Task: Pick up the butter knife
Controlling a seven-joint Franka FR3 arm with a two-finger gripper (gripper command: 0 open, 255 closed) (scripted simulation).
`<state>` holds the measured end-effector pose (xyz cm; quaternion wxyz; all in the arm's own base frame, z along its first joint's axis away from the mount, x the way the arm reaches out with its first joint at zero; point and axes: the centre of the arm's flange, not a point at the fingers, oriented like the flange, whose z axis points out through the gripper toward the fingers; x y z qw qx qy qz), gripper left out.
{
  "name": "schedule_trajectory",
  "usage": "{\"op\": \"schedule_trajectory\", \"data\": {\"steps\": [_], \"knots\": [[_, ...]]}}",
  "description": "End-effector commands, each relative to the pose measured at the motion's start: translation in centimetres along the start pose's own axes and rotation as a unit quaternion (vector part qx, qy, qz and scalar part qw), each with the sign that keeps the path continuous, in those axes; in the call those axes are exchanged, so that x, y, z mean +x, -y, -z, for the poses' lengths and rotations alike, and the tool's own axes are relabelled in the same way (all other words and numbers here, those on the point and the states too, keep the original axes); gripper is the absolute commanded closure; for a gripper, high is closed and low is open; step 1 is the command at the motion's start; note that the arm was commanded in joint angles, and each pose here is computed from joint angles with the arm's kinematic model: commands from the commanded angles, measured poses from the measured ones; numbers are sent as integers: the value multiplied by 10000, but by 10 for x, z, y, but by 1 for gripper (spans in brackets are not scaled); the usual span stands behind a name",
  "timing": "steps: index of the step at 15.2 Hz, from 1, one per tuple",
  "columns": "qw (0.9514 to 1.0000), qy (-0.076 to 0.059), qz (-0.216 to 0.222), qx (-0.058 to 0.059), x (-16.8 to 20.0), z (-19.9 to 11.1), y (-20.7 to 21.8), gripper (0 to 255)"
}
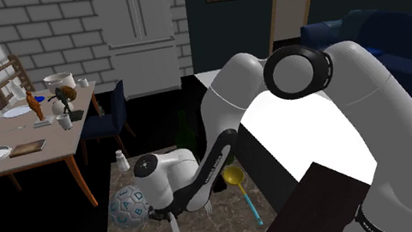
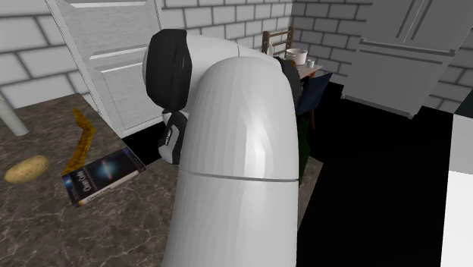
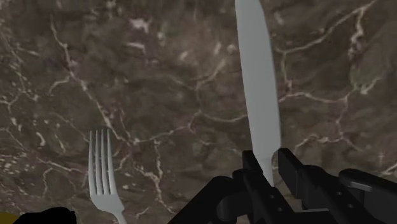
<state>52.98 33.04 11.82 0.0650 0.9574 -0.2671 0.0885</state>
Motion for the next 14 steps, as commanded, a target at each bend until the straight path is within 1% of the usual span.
{"op": "schedule_trajectory", "data": {"steps": [1,12,14], "knots": [[10000,3,-1,-7,2,9,-1,255],[10000,3,-1,-7,14,66,-5,255],[10000,3,0,-7,14,67,-5,255]]}}
